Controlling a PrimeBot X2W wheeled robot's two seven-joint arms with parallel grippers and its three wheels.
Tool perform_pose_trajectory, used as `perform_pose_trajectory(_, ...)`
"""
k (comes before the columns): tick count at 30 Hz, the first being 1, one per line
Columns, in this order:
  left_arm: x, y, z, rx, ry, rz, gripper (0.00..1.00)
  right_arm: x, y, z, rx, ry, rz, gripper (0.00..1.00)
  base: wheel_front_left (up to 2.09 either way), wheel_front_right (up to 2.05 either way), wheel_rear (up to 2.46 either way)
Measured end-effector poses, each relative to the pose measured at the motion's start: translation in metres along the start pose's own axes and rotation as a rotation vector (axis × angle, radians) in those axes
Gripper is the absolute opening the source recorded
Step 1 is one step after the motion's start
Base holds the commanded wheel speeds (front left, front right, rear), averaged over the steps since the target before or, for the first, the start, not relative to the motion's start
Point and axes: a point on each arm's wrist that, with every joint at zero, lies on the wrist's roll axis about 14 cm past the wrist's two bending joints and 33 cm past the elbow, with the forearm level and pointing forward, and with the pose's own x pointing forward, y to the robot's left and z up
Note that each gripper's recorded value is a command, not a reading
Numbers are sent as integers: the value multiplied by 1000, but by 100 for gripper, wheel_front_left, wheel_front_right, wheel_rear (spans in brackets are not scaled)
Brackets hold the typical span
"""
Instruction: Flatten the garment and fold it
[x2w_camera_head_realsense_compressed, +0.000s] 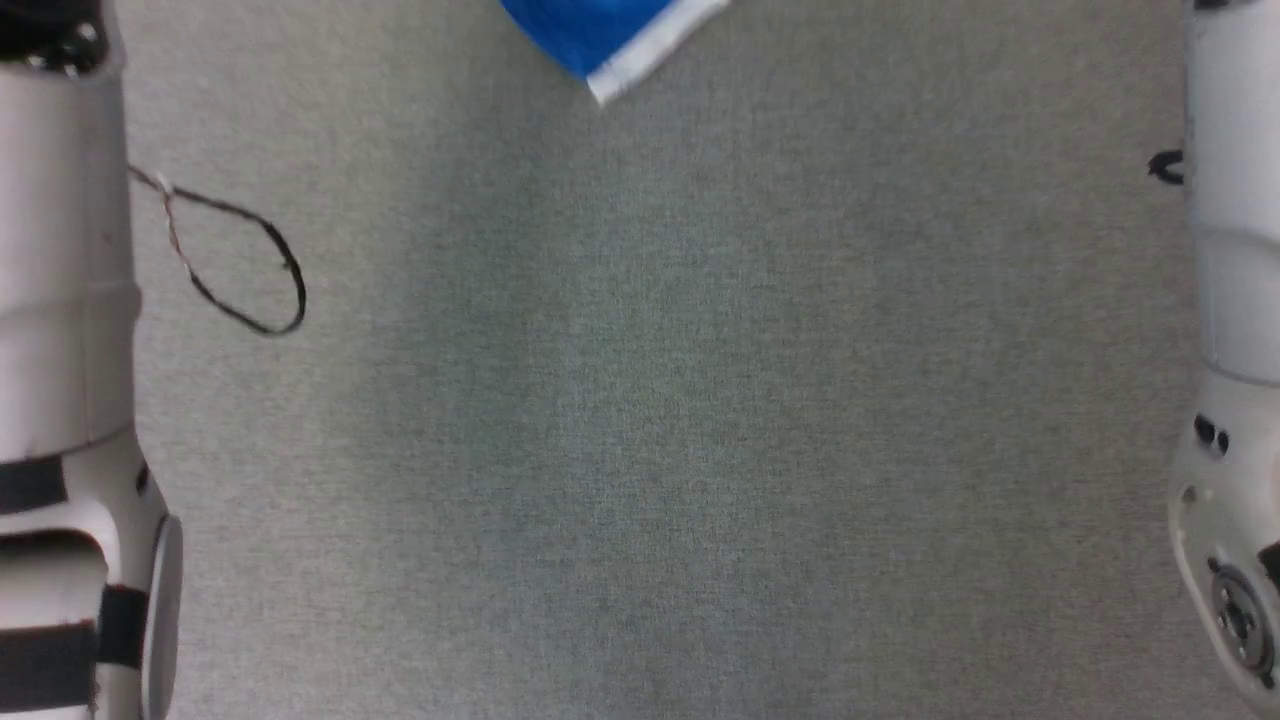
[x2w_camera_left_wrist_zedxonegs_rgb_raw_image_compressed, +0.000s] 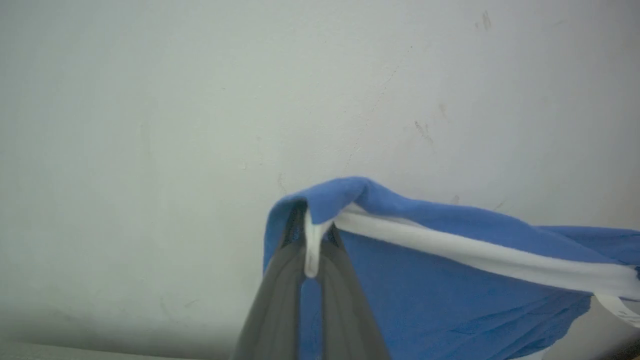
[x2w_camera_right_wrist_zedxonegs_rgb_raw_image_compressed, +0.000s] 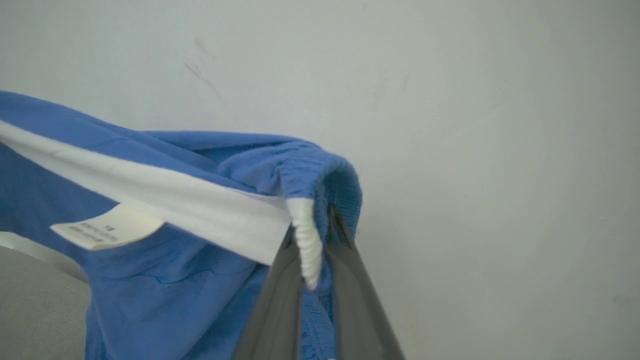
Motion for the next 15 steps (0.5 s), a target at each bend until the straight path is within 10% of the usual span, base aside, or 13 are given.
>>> perform_pose_trajectory(15,44,28,-84,-62,-33,-17,0,49,15,-119,15,79,54,0,0,0,0)
